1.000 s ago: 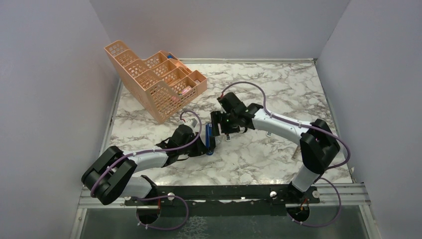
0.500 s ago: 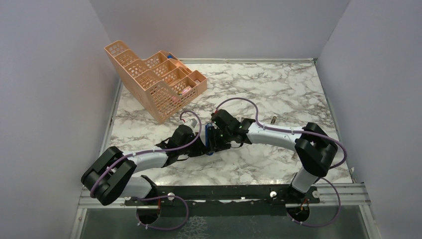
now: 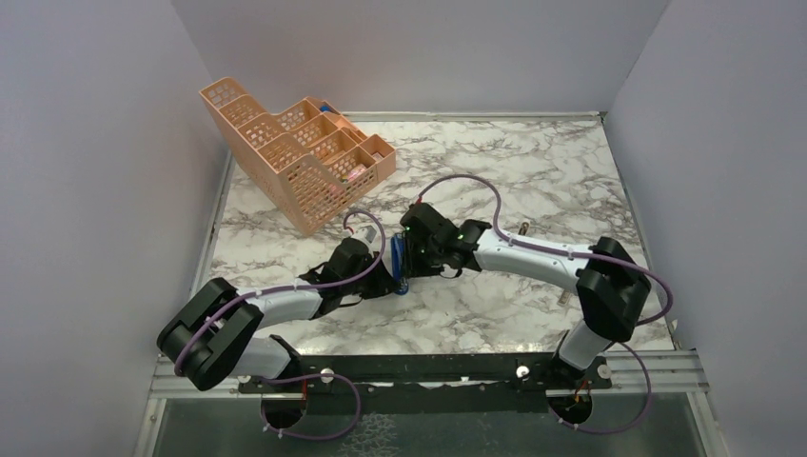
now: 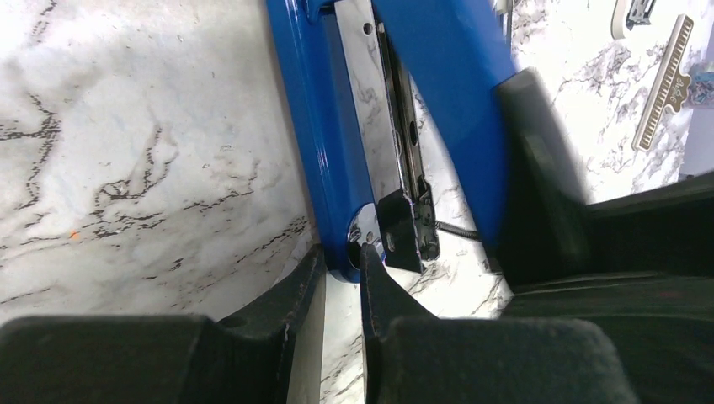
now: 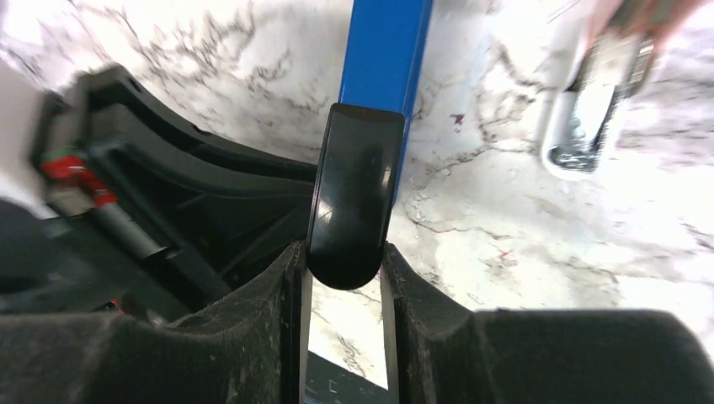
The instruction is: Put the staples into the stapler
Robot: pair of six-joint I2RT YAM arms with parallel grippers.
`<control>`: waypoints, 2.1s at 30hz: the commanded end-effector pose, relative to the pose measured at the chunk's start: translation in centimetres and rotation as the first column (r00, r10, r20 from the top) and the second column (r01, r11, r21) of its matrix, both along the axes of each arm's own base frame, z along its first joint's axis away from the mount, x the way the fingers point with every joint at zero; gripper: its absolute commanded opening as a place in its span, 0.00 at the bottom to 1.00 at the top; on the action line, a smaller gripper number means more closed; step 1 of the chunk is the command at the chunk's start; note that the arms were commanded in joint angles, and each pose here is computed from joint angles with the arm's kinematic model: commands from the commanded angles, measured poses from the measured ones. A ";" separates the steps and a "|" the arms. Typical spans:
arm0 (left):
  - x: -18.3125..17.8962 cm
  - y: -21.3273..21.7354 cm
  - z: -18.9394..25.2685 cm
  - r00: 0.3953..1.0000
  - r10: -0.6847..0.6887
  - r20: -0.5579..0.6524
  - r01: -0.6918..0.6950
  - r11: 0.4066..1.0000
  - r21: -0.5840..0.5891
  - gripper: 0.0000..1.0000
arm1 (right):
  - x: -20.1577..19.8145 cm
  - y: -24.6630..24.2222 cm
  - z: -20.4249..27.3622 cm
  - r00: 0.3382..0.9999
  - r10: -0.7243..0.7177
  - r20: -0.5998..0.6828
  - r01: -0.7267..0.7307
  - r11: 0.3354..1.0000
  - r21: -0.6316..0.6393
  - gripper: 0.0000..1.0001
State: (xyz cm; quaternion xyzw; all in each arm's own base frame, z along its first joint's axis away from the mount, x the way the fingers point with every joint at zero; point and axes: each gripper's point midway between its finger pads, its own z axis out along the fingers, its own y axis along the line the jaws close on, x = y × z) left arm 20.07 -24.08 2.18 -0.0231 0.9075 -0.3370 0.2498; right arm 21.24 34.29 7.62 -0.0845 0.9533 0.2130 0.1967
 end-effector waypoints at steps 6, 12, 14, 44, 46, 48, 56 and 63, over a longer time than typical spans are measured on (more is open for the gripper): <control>-3.5 3.9 -5.2 0.988 0.015 -0.153 0.016 0.980 0.201 0.01 | 6.9 -1.4 9.6 0.934 -0.171 0.313 0.174 0.985 0.018 0.22; -3.5 3.9 -5.1 0.988 0.009 -0.152 0.021 0.980 0.197 0.01 | 10.9 -1.2 12.0 0.888 -0.183 0.422 0.183 0.982 0.041 0.22; -3.5 3.8 -5.1 0.989 0.006 -0.150 0.023 0.980 0.196 0.01 | 12.1 -0.8 12.3 0.882 -0.174 0.438 0.168 0.984 0.053 0.22; -3.4 4.9 -5.4 0.990 0.056 -0.131 -0.025 0.974 0.225 0.03 | 17.6 3.2 5.1 0.907 0.020 0.420 0.009 0.998 -0.067 0.26; -3.4 4.9 -5.4 0.990 0.060 -0.131 -0.029 0.974 0.225 0.03 | 17.6 3.3 4.8 0.910 0.029 0.414 0.001 0.997 -0.072 0.27; -3.4 5.0 -5.3 0.990 0.062 -0.130 -0.031 0.974 0.223 0.04 | 17.5 3.5 4.6 0.912 0.041 0.407 -0.013 0.997 -0.072 0.28; -3.5 4.2 -4.3 0.987 0.063 -0.148 -0.040 0.987 0.158 0.07 | 16.2 3.5 3.0 0.936 0.083 0.342 -0.056 0.995 -0.087 0.38; -3.3 3.9 -4.0 0.985 0.064 -0.161 -0.043 0.990 0.131 0.08 | 14.8 3.7 0.7 0.957 0.103 0.270 -0.085 0.993 -0.076 0.43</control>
